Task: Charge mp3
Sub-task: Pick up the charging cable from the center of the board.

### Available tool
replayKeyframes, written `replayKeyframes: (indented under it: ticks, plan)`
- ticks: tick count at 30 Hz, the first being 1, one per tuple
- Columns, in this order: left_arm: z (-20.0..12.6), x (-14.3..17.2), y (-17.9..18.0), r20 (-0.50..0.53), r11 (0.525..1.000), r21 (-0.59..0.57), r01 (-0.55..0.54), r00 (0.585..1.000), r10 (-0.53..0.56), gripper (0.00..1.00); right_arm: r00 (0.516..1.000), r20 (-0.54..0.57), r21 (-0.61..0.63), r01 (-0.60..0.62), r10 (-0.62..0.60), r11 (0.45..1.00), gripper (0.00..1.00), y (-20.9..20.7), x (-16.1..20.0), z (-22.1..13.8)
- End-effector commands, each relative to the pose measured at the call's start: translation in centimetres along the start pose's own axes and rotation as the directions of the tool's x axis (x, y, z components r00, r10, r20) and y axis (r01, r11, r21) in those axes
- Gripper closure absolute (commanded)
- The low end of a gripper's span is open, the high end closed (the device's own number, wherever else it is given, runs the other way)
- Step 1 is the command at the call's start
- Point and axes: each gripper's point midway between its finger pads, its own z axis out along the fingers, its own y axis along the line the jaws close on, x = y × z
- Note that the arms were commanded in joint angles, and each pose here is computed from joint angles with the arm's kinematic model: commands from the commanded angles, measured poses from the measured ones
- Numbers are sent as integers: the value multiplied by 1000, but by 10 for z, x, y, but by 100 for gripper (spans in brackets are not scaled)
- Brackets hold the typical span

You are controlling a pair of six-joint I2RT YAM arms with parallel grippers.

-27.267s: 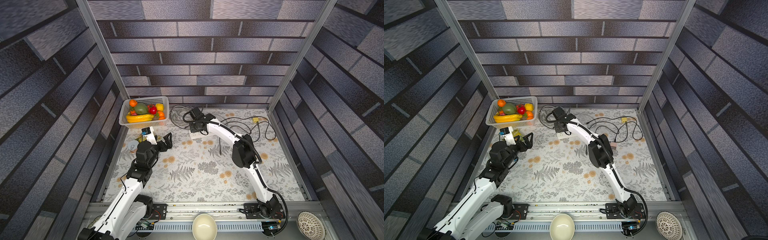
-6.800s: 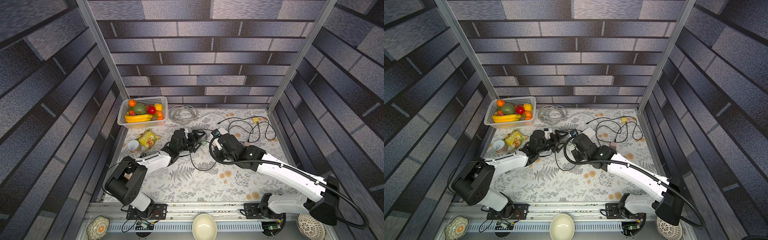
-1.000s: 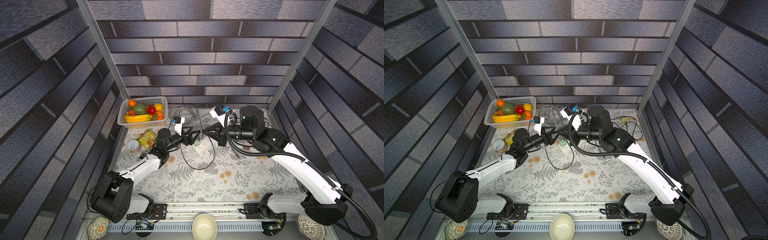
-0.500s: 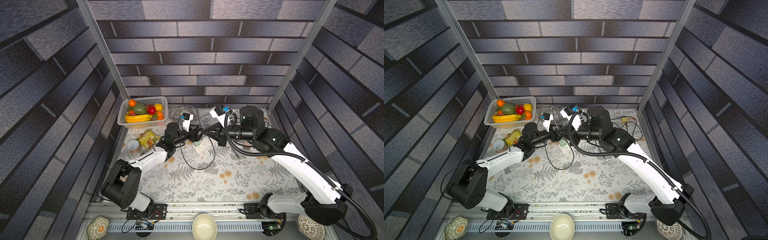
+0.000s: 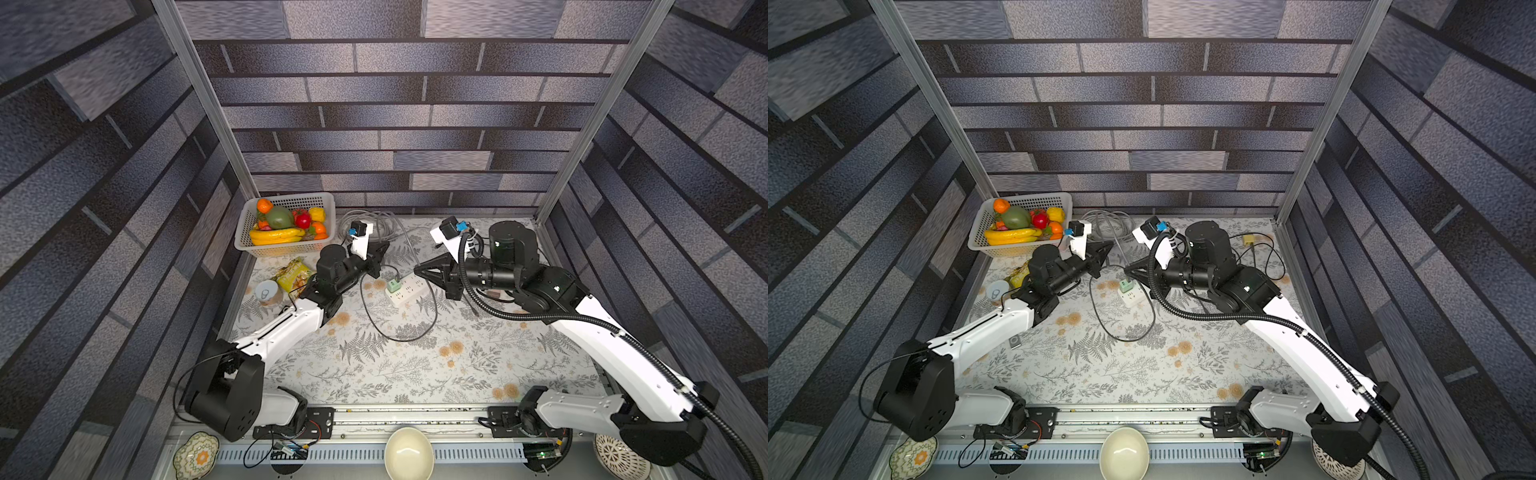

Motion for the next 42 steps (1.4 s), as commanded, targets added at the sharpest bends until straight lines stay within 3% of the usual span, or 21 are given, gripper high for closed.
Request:
replayKeyframes:
  ticks: [1,4,7,8,9,11,14,16,19,21,24,27,30,32,33,37,42]
  plan:
    - [-24,-32,6,49,962,-135,-237,968,245,100,993,33,37,-115,113,993,100,-24,4,-6]
    - [-39,-49,8,28,889,-251,-382,915,402,100,961,41,138,-277,273,951,100,-70,18,-4]
    - [-46,-68,5,15,806,-353,-476,858,514,100,859,105,224,-511,501,830,98,-139,24,0]
    - [-43,-75,3,-7,768,-385,-512,833,553,100,802,135,205,-597,582,776,86,-167,22,5]
    - [-38,-80,3,-42,725,-414,-550,808,588,100,759,148,164,-651,634,741,67,-188,17,13]
    - [-23,-82,-1,-115,645,-437,-627,750,651,100,708,148,126,-706,691,697,49,-219,11,26]
    - [-2,-74,-8,-211,531,-446,-721,661,720,100,718,206,99,-691,665,716,33,-216,-1,19]
    - [7,-66,-6,-250,487,-452,-747,630,735,100,729,271,133,-675,629,726,26,-197,1,-7]
    - [17,-53,1,-268,506,-430,-748,641,719,100,739,371,182,-652,562,737,15,-157,9,-55]
    - [26,-44,-1,-265,514,-407,-755,636,725,100,712,418,139,-664,565,734,13,-133,9,-74]
    - [35,-34,-8,-254,532,-378,-757,638,727,100,606,417,-11,-742,677,671,13,-122,20,-69]
    - [42,-23,-14,-259,527,-361,-769,626,736,100,509,415,-218,-749,754,626,15,-115,4,-61]
    - [47,-18,-19,-259,524,-354,-775,619,741,100,534,396,-282,-704,747,652,17,-96,-11,-52]
    - [49,-16,-20,-251,552,-342,-760,640,726,100,567,385,-239,-700,728,673,21,-91,-6,-46]
    - [49,-15,-21,-247,571,-331,-751,653,716,100,563,385,-222,-713,732,665,23,-92,1,-44]
    - [50,-13,-22,-230,605,-332,-724,684,692,100,467,379,-334,-736,799,589,28,-90,11,-39]
    - [54,-8,-23,-218,609,-341,-716,691,689,100,419,368,-366,-755,830,544,29,-89,17,-22]
